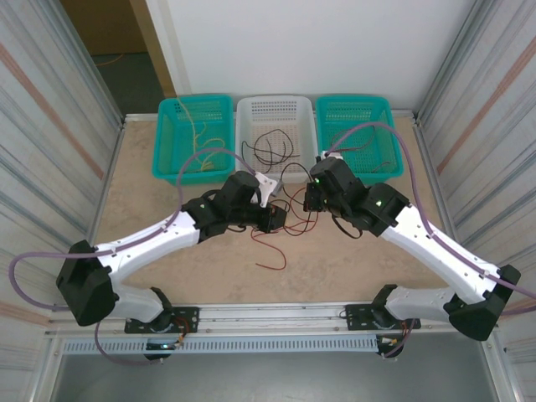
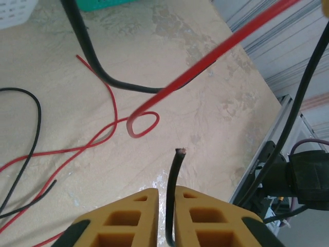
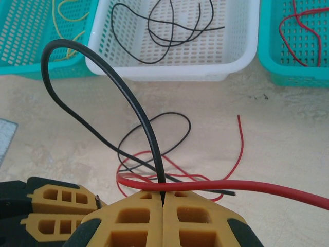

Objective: Untangle the cables

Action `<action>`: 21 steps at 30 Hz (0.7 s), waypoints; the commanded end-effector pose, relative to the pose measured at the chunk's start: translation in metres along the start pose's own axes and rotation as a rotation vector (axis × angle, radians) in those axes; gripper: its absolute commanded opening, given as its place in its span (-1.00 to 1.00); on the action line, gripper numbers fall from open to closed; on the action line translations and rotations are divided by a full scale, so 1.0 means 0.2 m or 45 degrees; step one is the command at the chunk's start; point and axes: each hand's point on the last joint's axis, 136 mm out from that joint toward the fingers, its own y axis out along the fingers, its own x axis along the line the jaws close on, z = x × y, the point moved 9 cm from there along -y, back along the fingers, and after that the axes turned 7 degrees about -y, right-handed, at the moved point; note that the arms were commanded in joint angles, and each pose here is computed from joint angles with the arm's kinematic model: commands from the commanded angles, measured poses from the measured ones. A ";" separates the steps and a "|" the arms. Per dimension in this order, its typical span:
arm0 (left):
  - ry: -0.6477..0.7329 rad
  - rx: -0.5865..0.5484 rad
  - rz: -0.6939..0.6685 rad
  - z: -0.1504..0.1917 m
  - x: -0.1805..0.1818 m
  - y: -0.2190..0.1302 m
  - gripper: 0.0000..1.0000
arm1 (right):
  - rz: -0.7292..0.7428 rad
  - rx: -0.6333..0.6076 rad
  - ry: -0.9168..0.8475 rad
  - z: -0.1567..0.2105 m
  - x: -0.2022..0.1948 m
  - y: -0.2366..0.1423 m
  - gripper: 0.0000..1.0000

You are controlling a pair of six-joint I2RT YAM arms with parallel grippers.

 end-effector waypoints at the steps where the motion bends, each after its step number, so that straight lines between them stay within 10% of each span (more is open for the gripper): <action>1: 0.033 -0.065 -0.007 -0.06 -0.03 -0.02 -0.82 | -0.039 -0.035 0.064 -0.01 -0.01 -0.03 -1.00; 8: 0.051 -0.150 -0.040 -0.09 -0.05 -0.10 -1.00 | -0.036 -0.018 0.186 0.04 -0.09 0.00 -0.99; 14: 0.160 -0.245 -0.091 -0.14 -0.06 -0.31 -1.00 | 0.092 0.116 0.386 0.20 -0.27 0.10 0.62; 21: 0.493 -0.042 -0.095 -0.07 -0.14 -0.43 -1.00 | -0.060 0.068 0.270 0.19 -0.25 -0.02 0.69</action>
